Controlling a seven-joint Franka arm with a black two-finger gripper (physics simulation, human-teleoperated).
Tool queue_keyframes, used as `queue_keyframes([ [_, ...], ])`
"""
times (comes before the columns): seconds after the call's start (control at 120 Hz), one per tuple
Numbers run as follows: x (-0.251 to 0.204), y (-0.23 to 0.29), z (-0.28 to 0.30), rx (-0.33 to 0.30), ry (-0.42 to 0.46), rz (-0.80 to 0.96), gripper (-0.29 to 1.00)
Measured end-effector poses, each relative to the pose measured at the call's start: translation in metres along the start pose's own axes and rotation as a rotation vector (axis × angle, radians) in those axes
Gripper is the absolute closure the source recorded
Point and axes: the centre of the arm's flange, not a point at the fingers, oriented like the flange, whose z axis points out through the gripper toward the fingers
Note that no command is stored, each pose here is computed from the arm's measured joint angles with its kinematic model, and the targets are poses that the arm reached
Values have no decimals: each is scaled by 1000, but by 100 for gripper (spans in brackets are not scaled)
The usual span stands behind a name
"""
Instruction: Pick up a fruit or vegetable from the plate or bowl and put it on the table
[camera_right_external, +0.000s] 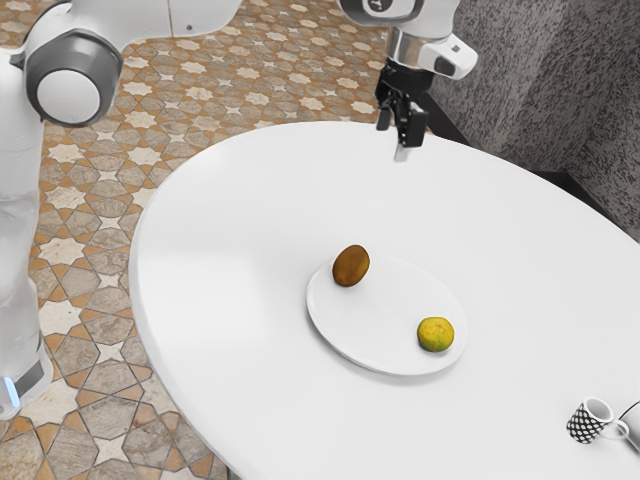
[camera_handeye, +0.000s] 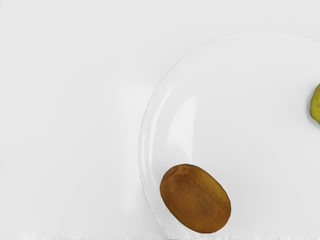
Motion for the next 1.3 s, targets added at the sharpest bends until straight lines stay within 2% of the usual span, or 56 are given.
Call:
queue_keyframes([
  [0.35,0,-1,1,7,-12,-22,0],
  [0.6,0,-31,48,13,-125,-99,0],
  [0.733,-3,-36,67,-24,-178,-156,0],
  [0.983,-4,-12,91,-90,-251,-253,0],
  [1.092,-2,-22,99,-90,-265,-316,0],
  [1.192,5,-24,120,-64,-292,-398,0],
  [1.3,6,-5,126,-64,-297,-432,0],
])
